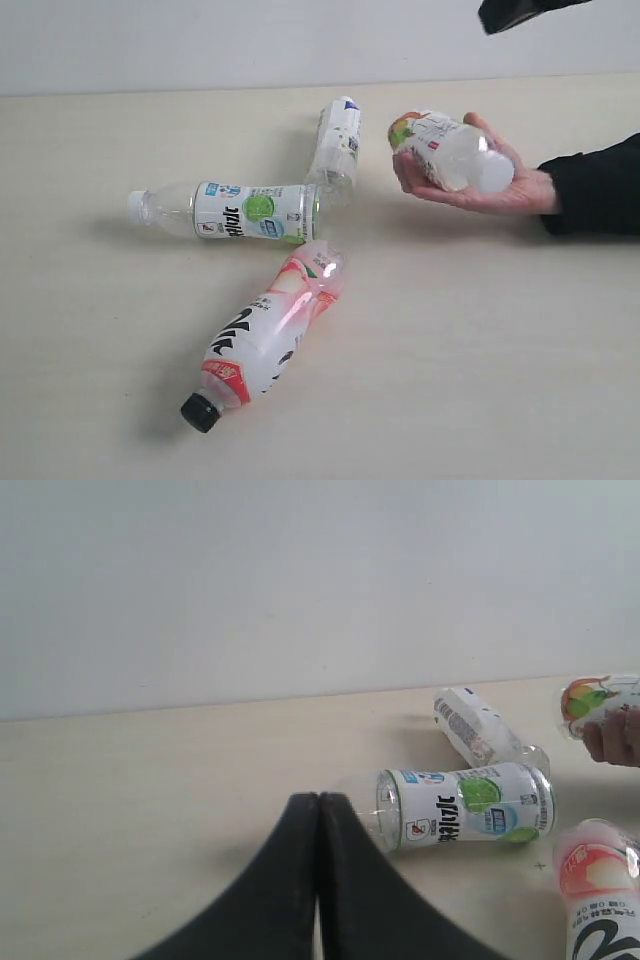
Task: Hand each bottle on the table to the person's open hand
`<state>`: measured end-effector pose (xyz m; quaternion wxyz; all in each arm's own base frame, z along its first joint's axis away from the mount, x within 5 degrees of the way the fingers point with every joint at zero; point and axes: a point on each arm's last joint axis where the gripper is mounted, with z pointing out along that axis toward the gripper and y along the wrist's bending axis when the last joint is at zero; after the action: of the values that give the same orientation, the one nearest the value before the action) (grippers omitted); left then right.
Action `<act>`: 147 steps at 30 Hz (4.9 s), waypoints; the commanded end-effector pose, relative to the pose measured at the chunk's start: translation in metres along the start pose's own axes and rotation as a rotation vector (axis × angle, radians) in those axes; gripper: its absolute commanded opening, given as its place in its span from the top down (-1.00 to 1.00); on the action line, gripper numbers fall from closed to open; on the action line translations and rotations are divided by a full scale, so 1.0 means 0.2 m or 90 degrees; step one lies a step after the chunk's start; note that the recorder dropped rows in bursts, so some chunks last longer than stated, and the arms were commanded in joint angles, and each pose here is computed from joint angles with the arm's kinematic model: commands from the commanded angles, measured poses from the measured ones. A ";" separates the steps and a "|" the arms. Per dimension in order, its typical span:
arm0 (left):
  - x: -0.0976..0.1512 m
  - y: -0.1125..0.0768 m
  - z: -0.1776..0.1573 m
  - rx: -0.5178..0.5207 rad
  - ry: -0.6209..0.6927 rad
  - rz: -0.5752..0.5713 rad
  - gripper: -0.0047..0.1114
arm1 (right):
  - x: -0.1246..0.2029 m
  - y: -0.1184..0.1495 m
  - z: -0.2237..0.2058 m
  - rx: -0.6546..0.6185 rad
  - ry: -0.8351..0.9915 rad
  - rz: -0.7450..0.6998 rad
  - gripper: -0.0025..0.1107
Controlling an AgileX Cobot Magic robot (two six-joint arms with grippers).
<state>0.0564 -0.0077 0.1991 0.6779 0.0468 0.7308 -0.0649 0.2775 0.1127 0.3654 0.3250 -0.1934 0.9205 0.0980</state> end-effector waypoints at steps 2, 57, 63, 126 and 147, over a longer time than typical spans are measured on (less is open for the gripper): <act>0.00 0.00 0.00 0.000 -0.005 -0.006 0.92 | 0.27 0.03 -0.34 0.004 -0.177 -0.005 0.96; 0.00 0.00 0.00 0.000 -0.005 -0.006 0.92 | 1.35 0.06 -0.37 0.019 -0.413 -0.020 0.96; 0.00 0.00 0.00 0.000 -0.005 -0.006 0.92 | 1.38 0.05 -0.39 0.029 -0.455 -0.031 0.92; 0.00 0.00 0.00 0.000 -0.005 -0.006 0.92 | 0.24 0.29 0.34 0.016 0.114 -0.475 0.59; 0.00 0.00 0.00 0.000 -0.005 -0.006 0.92 | 0.30 0.61 0.67 -0.117 0.118 -1.025 -0.42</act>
<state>0.0564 -0.0077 0.1991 0.6779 0.0468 0.7308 -0.0649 0.2595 0.2369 0.2340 0.1923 -0.8109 0.5428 -0.1038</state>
